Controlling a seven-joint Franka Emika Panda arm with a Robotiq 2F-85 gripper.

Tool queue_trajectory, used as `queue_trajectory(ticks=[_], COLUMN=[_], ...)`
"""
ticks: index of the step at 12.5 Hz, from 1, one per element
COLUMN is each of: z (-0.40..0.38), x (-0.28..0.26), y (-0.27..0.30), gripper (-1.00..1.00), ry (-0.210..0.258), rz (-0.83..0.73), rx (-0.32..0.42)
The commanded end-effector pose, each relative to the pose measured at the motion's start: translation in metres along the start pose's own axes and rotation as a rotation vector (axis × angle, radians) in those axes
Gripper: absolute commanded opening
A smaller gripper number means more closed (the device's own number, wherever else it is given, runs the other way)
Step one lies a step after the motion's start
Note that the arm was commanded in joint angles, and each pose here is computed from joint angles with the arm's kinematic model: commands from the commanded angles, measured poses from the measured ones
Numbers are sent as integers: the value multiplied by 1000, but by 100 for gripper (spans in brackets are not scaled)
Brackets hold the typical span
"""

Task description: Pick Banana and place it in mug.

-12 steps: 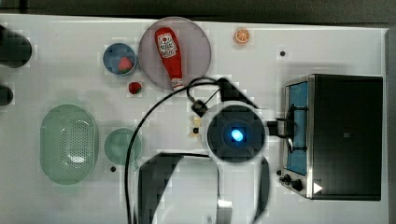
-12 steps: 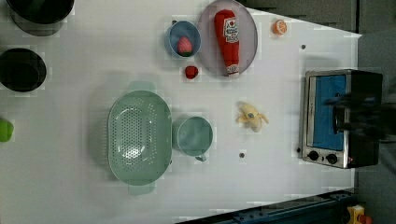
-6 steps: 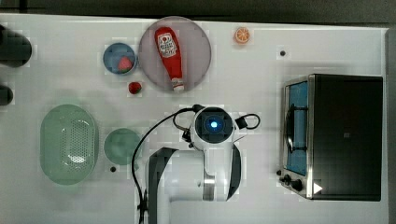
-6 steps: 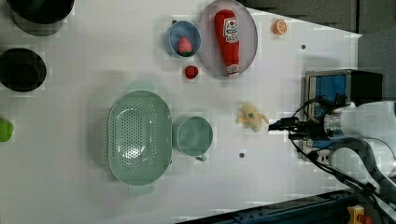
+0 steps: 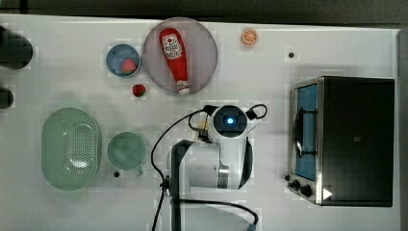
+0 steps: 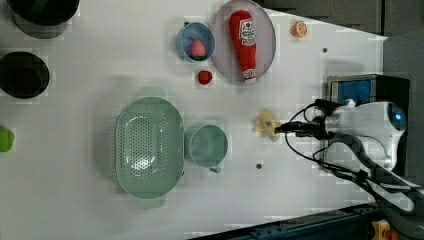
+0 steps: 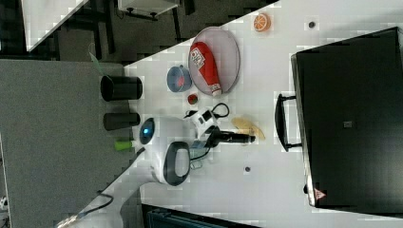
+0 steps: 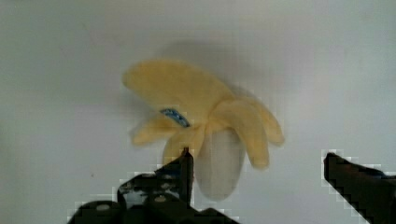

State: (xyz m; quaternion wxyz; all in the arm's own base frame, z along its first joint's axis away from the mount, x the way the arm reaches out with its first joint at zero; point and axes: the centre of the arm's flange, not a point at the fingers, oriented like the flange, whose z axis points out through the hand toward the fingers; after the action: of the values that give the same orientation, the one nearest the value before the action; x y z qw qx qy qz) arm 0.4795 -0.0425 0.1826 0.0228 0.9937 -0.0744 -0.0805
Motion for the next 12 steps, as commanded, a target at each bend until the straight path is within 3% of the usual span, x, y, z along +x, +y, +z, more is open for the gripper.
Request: queue_trajectory(ticks=[1, 2, 4, 7, 10, 12], z=[10, 18, 33, 39, 42, 33], x=[6, 7, 3, 6, 2, 4], y=[-11, -12, -16, -16, -18, -17], gripper=[100, 100, 100, 93, 20, -24], ry=[70, 84, 68, 115, 110, 131], rz=[-71, -74, -81, -81, -84, -81], rx=[13, 13, 13, 16, 17, 19])
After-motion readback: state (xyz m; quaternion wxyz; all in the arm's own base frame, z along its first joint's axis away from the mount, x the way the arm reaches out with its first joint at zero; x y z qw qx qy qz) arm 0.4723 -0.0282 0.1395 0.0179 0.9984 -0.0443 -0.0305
